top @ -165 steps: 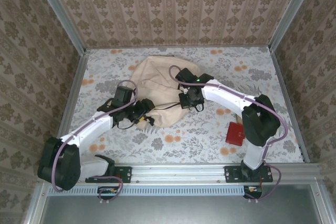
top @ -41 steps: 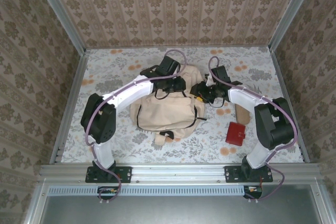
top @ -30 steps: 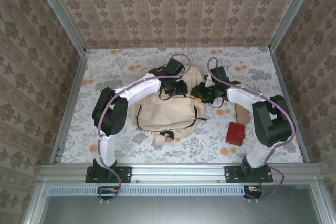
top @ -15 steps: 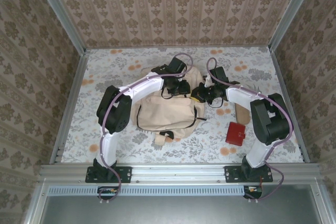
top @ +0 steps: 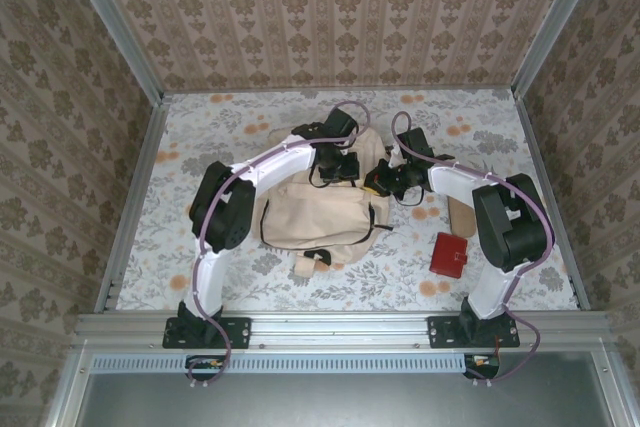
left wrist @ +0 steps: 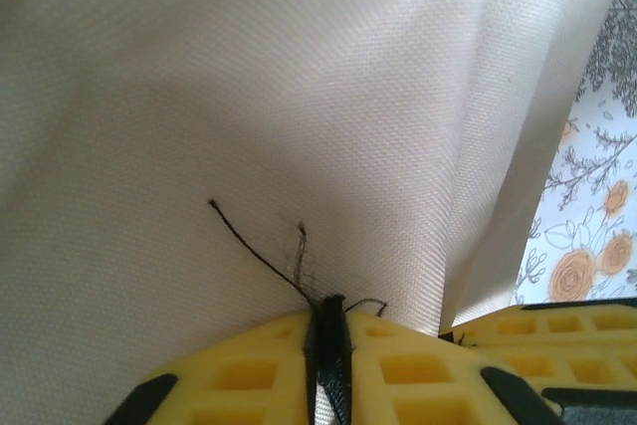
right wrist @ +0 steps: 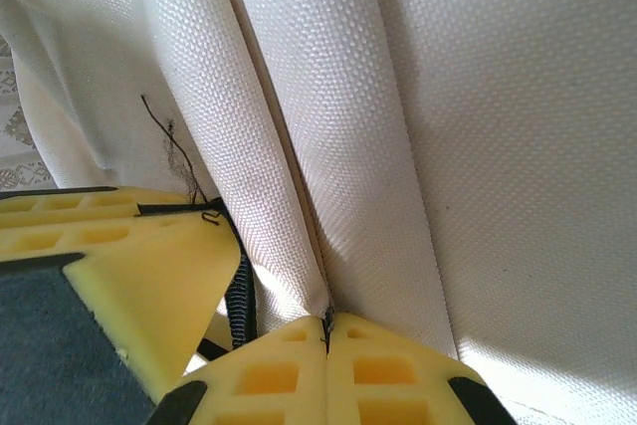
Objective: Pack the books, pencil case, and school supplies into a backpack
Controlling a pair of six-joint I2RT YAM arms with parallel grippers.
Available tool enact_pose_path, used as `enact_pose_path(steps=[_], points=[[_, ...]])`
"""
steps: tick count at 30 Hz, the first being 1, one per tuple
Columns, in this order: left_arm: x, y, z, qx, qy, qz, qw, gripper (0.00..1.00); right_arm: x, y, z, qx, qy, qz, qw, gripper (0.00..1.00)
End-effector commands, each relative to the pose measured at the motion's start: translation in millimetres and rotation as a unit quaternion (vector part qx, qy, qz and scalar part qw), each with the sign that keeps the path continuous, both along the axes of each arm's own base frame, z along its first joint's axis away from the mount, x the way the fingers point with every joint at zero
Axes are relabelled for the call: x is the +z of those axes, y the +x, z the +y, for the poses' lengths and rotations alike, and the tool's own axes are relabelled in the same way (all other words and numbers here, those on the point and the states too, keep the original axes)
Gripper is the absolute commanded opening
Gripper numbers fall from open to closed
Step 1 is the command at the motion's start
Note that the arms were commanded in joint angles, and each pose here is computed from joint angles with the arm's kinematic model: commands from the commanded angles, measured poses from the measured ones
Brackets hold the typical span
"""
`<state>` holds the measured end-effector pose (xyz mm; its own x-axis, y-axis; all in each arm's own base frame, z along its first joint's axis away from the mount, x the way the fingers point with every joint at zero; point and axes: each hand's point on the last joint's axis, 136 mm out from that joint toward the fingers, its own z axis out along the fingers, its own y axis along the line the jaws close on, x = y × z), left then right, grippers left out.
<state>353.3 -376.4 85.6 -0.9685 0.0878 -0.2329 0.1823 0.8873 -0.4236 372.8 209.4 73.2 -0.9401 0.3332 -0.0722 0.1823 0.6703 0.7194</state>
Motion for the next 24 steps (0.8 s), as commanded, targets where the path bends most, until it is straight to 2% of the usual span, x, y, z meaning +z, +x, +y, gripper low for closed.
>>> enact_pose_path(steps=[1,5,11,16,24], points=[[-6.9,-6.9,-1.8,-0.012,0.011,0.011,1.0,0.02,-8.1,-6.9,7.1,0.019,-0.015,0.009,1.0,0.02],[22.2,0.9,9.5,-0.008,0.019,-0.042,0.999,0.0,-5.5,-7.9,-1.0,0.009,-0.037,0.004,0.999,0.01],[63.1,-4.3,52.4,0.014,0.051,-0.119,0.992,0.0,3.2,-13.3,-14.2,-0.006,-0.067,-0.013,0.998,0.01],[63.3,-13.2,100.9,0.049,0.09,-0.136,0.985,0.0,7.5,-13.7,-18.2,-0.01,-0.077,-0.018,0.997,0.01],[37.0,-8.1,183.9,0.128,0.131,-0.111,0.977,0.0,10.4,-9.3,-23.1,-0.019,-0.095,-0.024,0.995,0.01]])
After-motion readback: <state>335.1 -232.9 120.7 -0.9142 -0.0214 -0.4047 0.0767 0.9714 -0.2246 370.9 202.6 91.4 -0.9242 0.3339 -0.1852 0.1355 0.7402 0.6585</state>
